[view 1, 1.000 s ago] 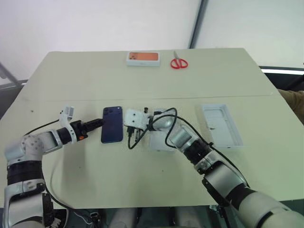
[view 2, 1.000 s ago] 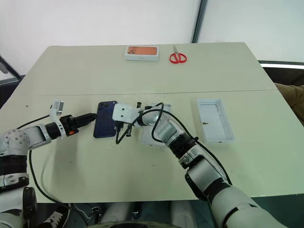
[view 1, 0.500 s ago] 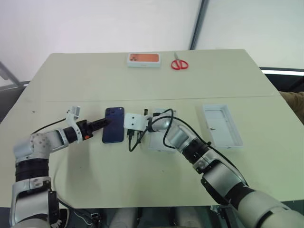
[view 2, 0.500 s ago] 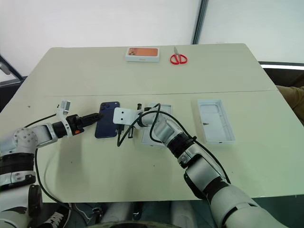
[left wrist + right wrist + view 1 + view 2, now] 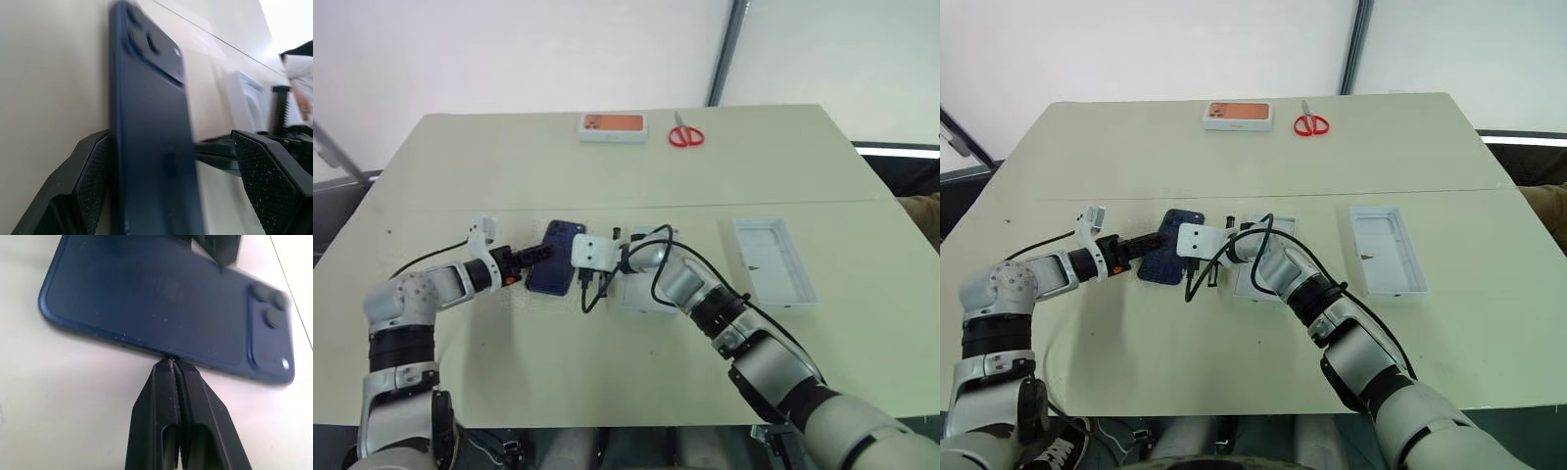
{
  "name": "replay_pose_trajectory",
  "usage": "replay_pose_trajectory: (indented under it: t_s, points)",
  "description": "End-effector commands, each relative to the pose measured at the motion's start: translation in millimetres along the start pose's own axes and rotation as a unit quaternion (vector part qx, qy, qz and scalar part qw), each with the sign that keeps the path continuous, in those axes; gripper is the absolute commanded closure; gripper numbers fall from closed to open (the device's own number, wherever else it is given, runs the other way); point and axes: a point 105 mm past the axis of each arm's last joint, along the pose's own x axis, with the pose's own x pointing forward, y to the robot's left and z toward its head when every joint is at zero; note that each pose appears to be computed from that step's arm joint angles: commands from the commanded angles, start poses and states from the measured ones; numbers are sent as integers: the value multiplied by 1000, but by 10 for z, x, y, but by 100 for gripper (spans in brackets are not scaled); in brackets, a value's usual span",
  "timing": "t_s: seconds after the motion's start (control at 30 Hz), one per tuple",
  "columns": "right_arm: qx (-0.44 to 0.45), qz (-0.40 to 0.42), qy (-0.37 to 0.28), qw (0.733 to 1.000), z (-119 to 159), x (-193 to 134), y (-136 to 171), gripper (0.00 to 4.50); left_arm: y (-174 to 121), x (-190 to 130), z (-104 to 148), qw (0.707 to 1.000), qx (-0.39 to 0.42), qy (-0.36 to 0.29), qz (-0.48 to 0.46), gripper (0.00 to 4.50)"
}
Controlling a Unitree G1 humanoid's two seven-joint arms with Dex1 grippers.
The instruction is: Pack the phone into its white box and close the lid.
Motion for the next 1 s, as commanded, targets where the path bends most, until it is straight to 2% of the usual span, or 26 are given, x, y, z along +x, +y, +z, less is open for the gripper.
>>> replay_pose_trajectory:
  t_s: [0.03,0.17,0.33,0.43,0.57,0.6,0.93,1.0]
  points:
    - [-9,-3,-22,1000,134,26,6,440,-24,169,-441,993,-45,105,-6,55]
    - [-10,-4,-22,1000,132,26,10,440,-128,154,-273,995,-48,88,-17,55]
    - [-12,-5,-17,1000,96,21,11,440,-81,131,-211,996,-52,67,-14,55]
    - [-12,-10,-16,1000,80,10,-8,450,-23,104,-219,996,-72,54,-13,141]
    - [-13,-10,-14,1000,65,8,-3,450,-29,91,-240,996,-77,51,-18,340]
    - [-13,-10,-14,1000,61,8,1,450,-11,86,-263,995,-80,52,-16,373]
    - [-13,-12,-13,1000,35,4,12,450,30,64,-322,994,-96,42,-12,373]
    - [-13,-10,-12,1000,28,5,20,450,21,61,-315,994,-99,37,-17,423]
